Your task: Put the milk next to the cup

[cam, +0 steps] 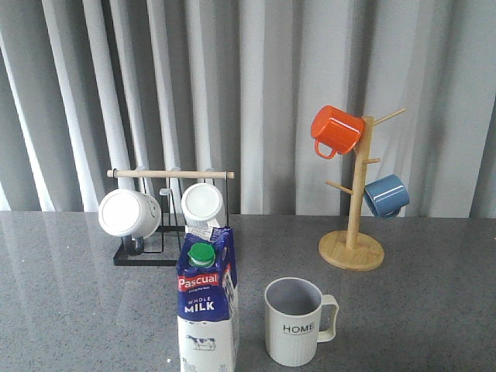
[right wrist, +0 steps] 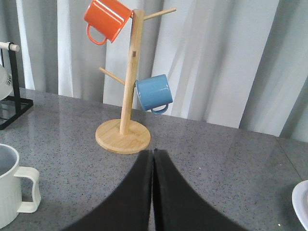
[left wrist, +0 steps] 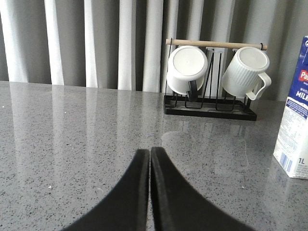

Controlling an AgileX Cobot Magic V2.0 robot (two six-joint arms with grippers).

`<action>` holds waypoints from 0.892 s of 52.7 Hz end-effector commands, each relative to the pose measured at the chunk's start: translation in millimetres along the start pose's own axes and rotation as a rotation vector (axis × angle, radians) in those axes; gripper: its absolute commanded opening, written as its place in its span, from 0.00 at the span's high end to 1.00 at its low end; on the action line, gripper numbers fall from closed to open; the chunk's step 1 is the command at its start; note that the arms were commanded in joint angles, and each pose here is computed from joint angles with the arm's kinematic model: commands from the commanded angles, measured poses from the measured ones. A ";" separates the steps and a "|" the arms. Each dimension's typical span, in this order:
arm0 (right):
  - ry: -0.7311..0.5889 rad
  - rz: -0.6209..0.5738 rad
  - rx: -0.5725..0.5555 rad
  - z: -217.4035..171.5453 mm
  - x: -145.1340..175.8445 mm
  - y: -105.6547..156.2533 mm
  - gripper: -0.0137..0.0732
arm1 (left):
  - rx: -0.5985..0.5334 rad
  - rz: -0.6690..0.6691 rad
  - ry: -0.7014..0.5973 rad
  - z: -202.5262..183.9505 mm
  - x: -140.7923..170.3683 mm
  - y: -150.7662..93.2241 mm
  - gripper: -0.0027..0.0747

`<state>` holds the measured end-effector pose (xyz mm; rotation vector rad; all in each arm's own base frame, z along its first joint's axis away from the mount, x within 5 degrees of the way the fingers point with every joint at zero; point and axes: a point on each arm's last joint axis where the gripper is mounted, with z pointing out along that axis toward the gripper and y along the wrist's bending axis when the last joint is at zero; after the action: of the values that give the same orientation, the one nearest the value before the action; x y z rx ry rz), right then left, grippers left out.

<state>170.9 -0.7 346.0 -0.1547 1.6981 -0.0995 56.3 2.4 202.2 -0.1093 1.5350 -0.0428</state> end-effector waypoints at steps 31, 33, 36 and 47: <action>-0.070 -0.030 0.066 -7.7 -14.7 -7.3 0.85 | 0.005 -0.007 -0.103 -1.8 -12.6 -0.9 0.97; -0.076 -0.038 0.072 -10.2 -14.8 -7.7 0.85 | 0.005 -0.007 -0.103 -1.8 -12.6 -0.9 0.97; -0.075 -0.030 0.079 -12.9 -11.3 -7.5 0.85 | 0.005 -0.007 -0.103 -1.8 -12.6 -0.9 0.97; -0.113 0.039 0.078 -28.0 19.0 -1.1 0.85 | 0.005 -0.007 -0.103 -1.8 -12.6 -0.9 0.97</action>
<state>148.0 -6.1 325.2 -0.0833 1.7143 -0.1370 56.3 2.4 202.2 -0.1093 1.5350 -0.0428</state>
